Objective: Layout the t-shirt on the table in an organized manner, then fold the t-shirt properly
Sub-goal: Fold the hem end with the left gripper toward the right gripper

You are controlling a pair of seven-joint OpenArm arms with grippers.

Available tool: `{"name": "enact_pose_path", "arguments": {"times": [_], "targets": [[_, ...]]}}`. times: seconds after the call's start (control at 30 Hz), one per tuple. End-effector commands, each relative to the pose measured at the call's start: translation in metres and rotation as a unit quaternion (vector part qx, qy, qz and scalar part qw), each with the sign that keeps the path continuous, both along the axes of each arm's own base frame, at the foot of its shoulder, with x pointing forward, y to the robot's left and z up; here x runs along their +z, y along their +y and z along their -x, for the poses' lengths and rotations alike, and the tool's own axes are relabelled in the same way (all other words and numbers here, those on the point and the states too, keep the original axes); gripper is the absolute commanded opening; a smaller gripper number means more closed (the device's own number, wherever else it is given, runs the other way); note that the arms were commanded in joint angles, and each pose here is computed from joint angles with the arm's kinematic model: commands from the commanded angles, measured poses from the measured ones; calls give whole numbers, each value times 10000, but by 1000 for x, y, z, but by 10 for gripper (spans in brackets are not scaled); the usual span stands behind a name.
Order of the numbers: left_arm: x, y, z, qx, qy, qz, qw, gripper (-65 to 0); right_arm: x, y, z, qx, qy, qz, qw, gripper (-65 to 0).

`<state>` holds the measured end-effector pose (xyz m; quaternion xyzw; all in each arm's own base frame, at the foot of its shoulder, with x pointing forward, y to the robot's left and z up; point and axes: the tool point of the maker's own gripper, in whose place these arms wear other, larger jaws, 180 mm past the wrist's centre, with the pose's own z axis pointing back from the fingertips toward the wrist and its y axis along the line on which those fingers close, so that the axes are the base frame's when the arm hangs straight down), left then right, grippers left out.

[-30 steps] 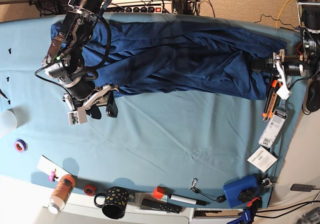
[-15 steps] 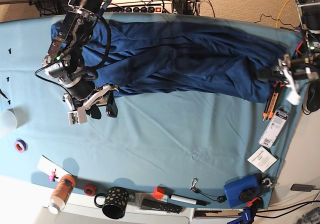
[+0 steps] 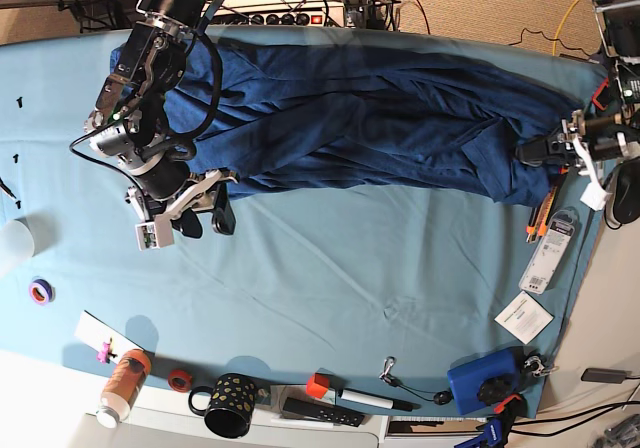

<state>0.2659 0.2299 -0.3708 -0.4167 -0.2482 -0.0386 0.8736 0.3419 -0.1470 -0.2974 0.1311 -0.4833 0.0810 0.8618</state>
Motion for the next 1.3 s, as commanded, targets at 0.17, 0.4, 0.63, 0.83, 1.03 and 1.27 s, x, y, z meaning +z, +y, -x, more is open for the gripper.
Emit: {"name": "enact_pose_path", "arguments": {"times": [0.17,0.4,0.63,0.83,1.03,1.27], "targets": [[45,-29,-8,-541,-917,-174,9942,-650,13,-17,-9,-184,-289,431,9985,-324],[73,-79,-4,-966,-1609,-4,9822,-650,25,-46,-11,-584,-508,357,9964,-324],[58,-138,14,-1455,-1371,570,9782,-650,35,-119,11,-1679,-692,57,9833,-324],[53,-192,34,-2048,-1186,1031,9661,-650,49,-186,44,-2562,-861,-90,9627,-324],[63,-230,37,-2347,-1287,1383,9535,-650,67,-229,68,-2989,-1008,113,9489,-324],[78,-260,23,-2490,-1605,1479,9436,-650,63,-231,73,-2984,-936,156,9497,-324]]}}
